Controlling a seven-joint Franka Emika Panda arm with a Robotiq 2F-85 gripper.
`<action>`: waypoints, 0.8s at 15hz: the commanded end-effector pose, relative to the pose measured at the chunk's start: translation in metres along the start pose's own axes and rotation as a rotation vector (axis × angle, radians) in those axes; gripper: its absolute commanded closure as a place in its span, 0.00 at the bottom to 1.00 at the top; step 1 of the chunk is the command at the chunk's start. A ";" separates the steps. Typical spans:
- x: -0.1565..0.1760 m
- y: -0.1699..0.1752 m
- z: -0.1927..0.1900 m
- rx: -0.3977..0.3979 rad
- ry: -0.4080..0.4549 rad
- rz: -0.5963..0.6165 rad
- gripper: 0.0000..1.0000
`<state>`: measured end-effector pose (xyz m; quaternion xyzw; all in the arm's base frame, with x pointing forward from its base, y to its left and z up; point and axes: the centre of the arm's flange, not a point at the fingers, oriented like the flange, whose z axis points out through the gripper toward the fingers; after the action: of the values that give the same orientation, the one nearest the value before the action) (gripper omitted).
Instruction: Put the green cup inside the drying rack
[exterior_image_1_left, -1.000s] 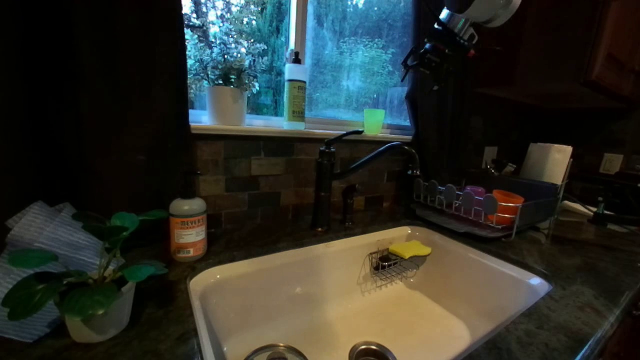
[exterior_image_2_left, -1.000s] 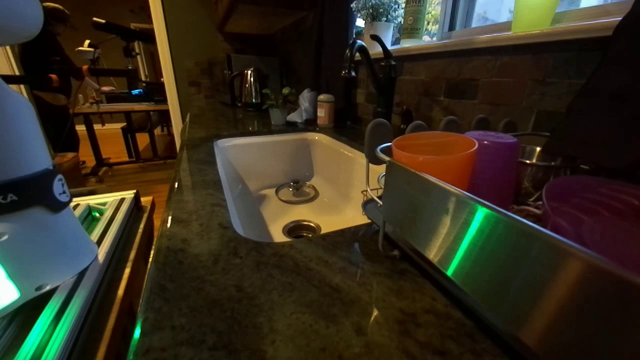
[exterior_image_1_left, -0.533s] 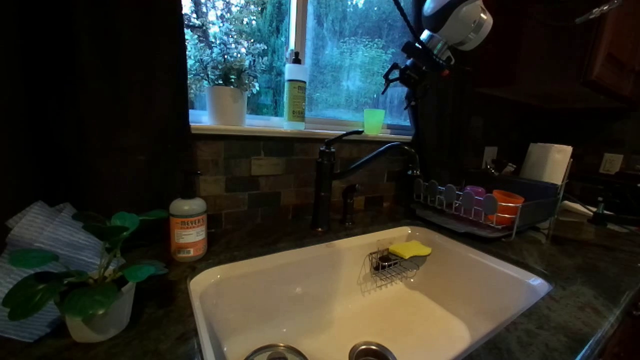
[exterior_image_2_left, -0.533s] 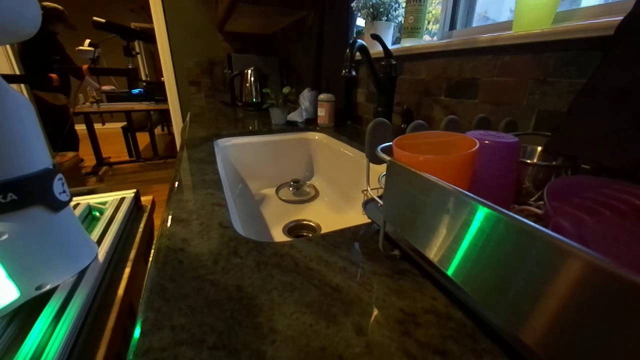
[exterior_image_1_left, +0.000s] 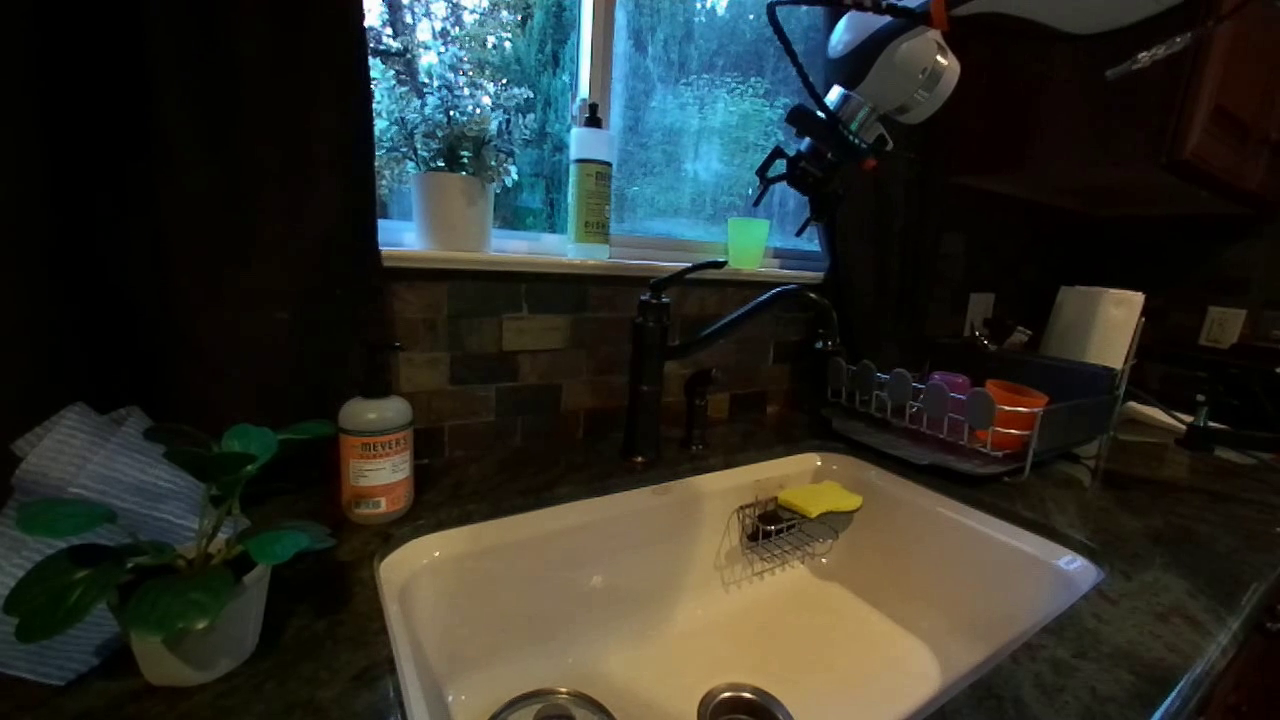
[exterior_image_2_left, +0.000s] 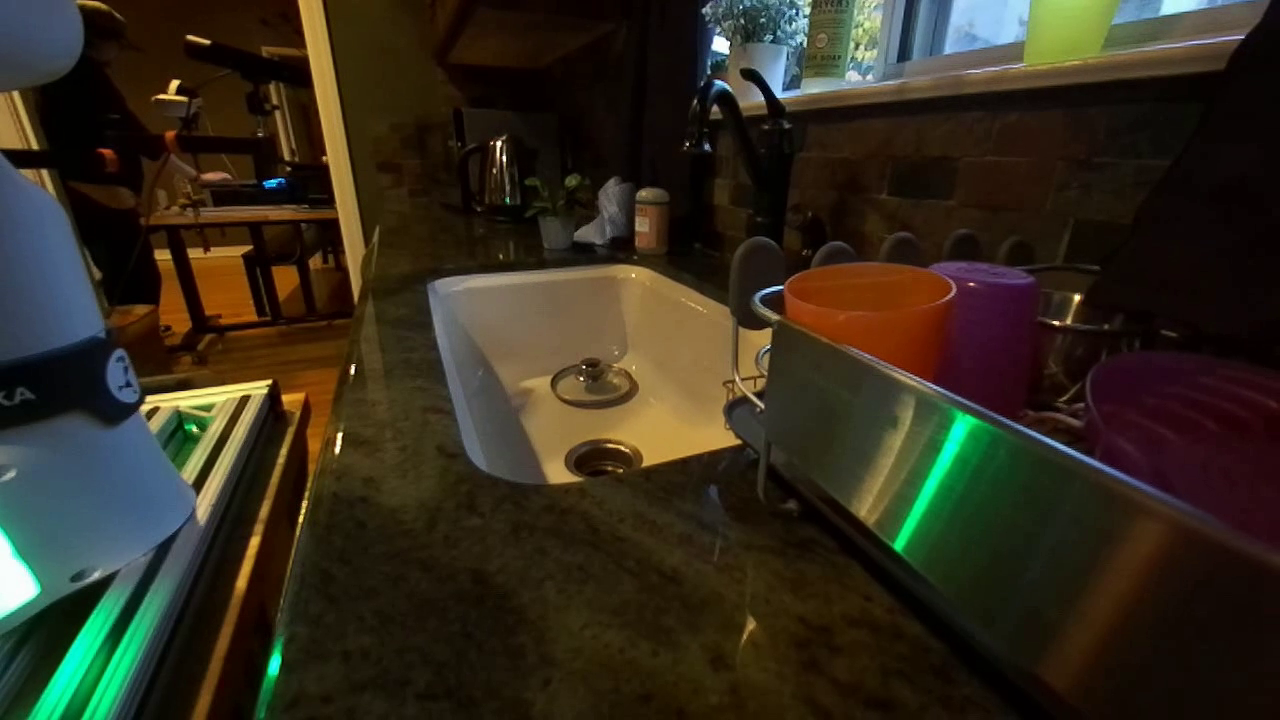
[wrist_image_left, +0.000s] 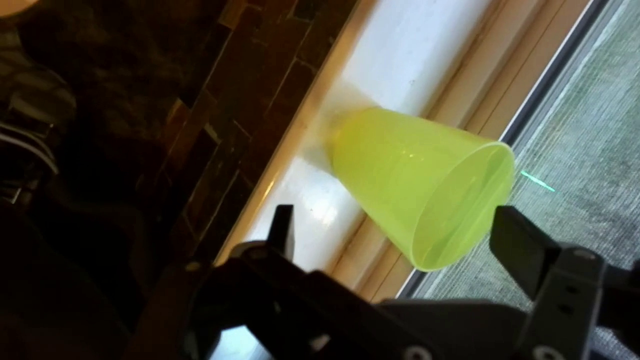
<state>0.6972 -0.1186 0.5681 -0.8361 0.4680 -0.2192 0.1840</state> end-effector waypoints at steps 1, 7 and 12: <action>0.009 -0.013 0.012 -0.019 -0.035 0.042 0.04; 0.013 -0.017 0.018 -0.038 -0.044 0.064 0.53; 0.000 -0.014 0.004 -0.079 -0.094 0.061 0.91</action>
<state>0.7139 -0.1169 0.5640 -0.8352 0.4866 -0.1808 0.1816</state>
